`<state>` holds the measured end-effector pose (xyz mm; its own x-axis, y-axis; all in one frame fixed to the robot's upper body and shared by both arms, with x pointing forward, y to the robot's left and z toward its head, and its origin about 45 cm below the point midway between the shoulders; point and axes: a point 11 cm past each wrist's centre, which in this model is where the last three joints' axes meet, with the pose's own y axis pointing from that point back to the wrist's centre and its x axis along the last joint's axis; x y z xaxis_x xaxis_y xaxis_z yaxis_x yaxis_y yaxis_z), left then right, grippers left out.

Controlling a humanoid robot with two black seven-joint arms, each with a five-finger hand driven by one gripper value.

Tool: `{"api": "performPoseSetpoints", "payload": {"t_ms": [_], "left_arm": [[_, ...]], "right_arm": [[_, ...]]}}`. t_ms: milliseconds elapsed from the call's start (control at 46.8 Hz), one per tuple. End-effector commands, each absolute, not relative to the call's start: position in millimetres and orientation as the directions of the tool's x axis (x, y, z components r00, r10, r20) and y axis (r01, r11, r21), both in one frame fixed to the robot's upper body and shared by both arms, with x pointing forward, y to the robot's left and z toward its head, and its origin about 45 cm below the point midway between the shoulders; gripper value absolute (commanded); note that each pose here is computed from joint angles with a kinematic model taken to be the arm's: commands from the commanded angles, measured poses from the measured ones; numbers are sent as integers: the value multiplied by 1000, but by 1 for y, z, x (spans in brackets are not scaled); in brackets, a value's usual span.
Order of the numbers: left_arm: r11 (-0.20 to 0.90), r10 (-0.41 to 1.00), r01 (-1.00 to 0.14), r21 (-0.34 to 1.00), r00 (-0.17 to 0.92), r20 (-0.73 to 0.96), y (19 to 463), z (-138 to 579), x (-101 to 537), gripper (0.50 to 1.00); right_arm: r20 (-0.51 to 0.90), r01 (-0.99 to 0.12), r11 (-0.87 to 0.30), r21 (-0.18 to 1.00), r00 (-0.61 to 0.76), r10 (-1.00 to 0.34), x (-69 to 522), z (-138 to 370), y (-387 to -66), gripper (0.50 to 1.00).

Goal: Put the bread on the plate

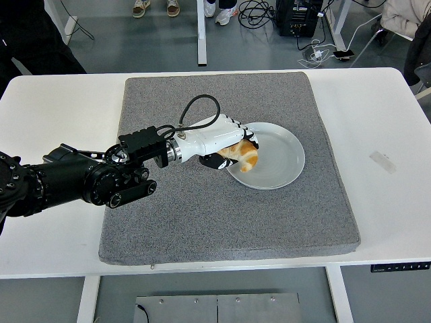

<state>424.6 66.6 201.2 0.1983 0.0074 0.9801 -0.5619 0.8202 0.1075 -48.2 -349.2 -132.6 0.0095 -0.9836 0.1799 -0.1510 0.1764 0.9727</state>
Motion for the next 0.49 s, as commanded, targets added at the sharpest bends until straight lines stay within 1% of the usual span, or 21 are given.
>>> {"api": "performPoseSetpoints", "payload": {"t_ms": [0,171,299,342,385,406,470], "left_arm": [[819,16,-565,101,199,980,66,203,425,500],[818,20,-567,101,203,979,66,201,425,500],[813,48,-576,83,210,977,65,202,425,501],[812,50,-577,85,214,976,66,201,424,546],[812,52,-578,84,215,975,66,200,424,605],[812,52,-578,85,217,975,66,200,423,626],[811,54,-578,85,218,975,66,199,423,667]], "right_arm": [[180,-151,176,973,10,-984,-48,-133,-349,1000],[181,-151,177,972,10,-983,-48,-133,-349,1000],[181,-151,178,972,8,-983,-48,-133,-349,1000],[181,-151,177,972,10,-983,-48,-133,-349,1000],[181,-151,177,972,10,-983,-48,-133,-349,1000],[180,-151,176,973,10,-984,-48,-133,-349,1000],[181,-151,178,972,8,-983,-48,-133,-349,1000]]}}
